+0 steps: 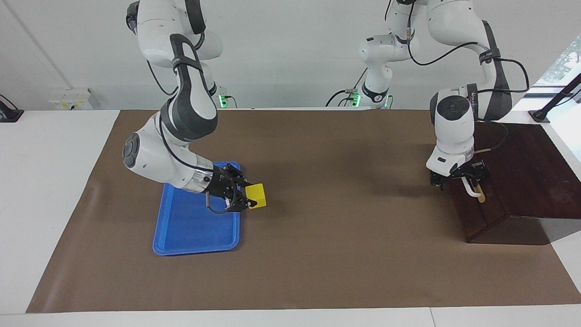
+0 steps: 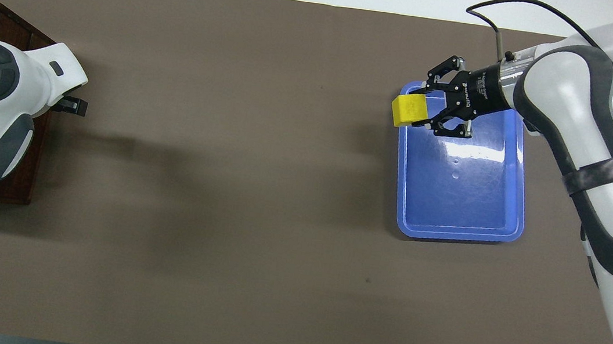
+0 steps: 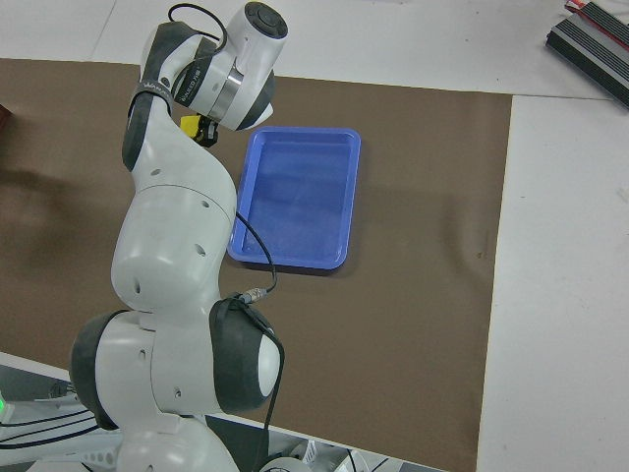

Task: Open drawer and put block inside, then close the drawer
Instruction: 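Lift the cube with the right gripper while the left gripper pulls the drawer open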

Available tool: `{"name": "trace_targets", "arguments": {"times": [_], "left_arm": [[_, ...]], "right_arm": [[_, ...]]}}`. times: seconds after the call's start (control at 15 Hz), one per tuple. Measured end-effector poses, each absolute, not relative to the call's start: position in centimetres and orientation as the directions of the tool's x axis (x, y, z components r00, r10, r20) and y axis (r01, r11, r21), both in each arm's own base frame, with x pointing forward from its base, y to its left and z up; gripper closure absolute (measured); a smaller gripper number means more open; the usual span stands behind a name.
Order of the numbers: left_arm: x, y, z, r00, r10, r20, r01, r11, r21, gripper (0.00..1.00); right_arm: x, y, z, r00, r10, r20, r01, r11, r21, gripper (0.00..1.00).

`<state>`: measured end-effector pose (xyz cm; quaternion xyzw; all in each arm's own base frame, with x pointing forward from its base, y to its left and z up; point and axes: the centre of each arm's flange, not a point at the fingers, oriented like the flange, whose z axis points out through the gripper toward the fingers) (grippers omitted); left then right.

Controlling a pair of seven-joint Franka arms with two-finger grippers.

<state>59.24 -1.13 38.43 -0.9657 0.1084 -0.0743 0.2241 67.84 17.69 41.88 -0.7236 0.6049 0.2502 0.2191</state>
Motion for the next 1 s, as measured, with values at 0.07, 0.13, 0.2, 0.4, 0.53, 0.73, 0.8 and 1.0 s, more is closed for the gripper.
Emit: {"name": "trace_targets", "arguments": {"times": [0.07, 0.13, 0.2, 0.4, 0.53, 0.73, 0.8, 1.0], "left_arm": [[59.3, -1.2, 38.3, 0.964, -0.247, 0.097, -0.179, -0.876, -0.448, 0.0], [59.3, -1.4, 38.3, 0.963, -0.251, 0.099, -0.183, -0.876, -0.447, 0.0], [59.3, -1.7, 38.2, 0.962, -0.255, 0.1, -0.186, -0.876, -0.446, 0.0], [59.0, -4.6, 38.0, 0.963, -0.236, 0.127, -0.16, -0.887, -0.434, 0.0], [58.5, -8.0, 37.8, 0.965, -0.216, 0.148, -0.143, -0.908, -0.393, 0.0], [57.8, -11.9, 38.1, 0.969, -0.187, 0.163, -0.128, -0.94, -0.315, 0.0], [57.6, -12.7, 38.0, 0.969, -0.186, 0.162, -0.131, -0.944, -0.301, 0.0], [57.2, -14.2, 37.9, 0.968, -0.194, 0.158, -0.143, -0.946, -0.29, 0.0]], "right_arm": [[67.6, 18.4, 42.1, 0.138, -0.77, -0.623, -0.985, -0.171, -0.007, 0.45], [67.5, 19.0, 42.3, 0.133, -0.776, -0.616, -0.986, -0.169, 0.001, 0.45], [67.3, 19.6, 42.4, 0.127, -0.779, -0.614, -0.986, -0.167, 0.007, 0.45], [67.2, 20.6, 42.5, 0.093, -0.788, -0.609, -0.99, -0.137, 0.026, 0.45], [67.0, 21.2, 42.6, 0.087, -0.789, -0.609, -0.991, -0.134, 0.032, 0.45], [66.9, 21.6, 42.6, 0.091, -0.788, -0.609, -0.99, -0.138, 0.032, 0.45], [66.9, 21.7, 42.7, 0.091, -0.788, -0.609, -0.99, -0.139, 0.032, 0.45], [66.9, 21.7, 42.7, 0.092, -0.788, -0.608, -0.99, -0.139, 0.031, 0.45]]}}
